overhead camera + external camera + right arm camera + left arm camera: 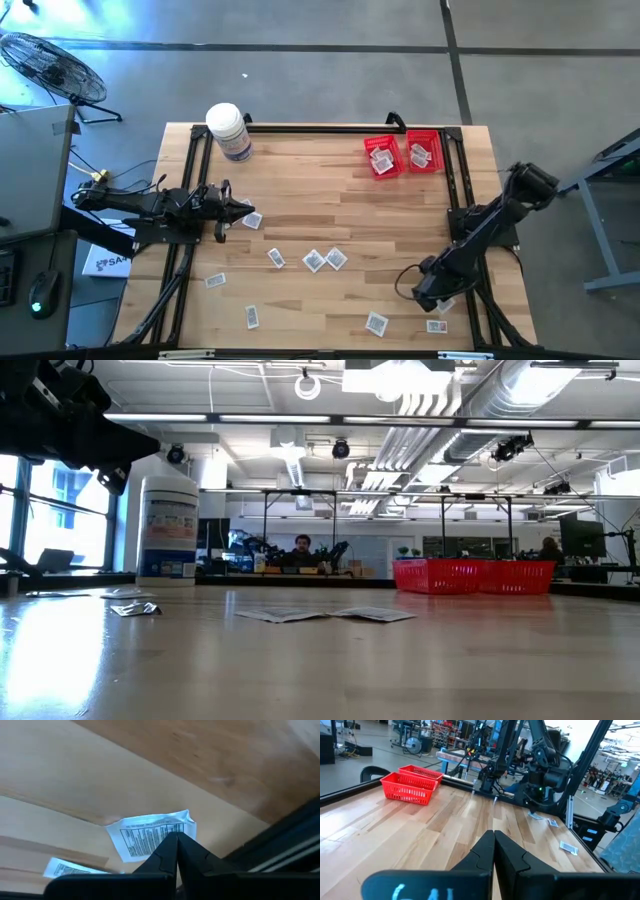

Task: Pick & Place First Aid Supplies
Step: Move the towelette pack into the left red bin, then put the towelette pack into the left red bin

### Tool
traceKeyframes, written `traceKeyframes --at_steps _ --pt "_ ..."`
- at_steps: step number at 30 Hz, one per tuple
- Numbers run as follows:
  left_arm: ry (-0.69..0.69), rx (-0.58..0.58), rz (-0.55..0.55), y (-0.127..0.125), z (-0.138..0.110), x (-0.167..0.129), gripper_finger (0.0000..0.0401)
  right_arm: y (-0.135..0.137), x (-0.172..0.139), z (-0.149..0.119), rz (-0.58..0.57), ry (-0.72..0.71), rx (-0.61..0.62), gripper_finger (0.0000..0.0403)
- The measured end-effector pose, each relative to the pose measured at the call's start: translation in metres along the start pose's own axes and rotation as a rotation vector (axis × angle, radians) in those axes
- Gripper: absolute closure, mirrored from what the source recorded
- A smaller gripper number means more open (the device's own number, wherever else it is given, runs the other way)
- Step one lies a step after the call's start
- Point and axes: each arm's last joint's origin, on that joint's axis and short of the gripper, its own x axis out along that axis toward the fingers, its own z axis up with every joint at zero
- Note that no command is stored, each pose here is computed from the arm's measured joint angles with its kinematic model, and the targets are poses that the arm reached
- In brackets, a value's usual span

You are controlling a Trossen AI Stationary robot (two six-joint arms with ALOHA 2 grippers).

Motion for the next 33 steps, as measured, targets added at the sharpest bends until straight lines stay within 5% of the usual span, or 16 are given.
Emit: traceKeyframes --at_steps 10,24,33 --pt "0.000 0.000 0.000 0.000 0.000 0.000 0.0400 0.016 -0.018 0.036 0.150 -0.182 -0.119 0.0402" --pt "0.000 0.000 0.000 0.000 0.000 0.000 0.0400 0.016 -0.064 0.130 0.107 -0.809 -0.291 0.0402" --pt "0.000 0.000 0.000 0.000 0.000 0.000 0.0400 0.022 -0.094 0.146 0.109 -0.887 -0.402 0.0390"
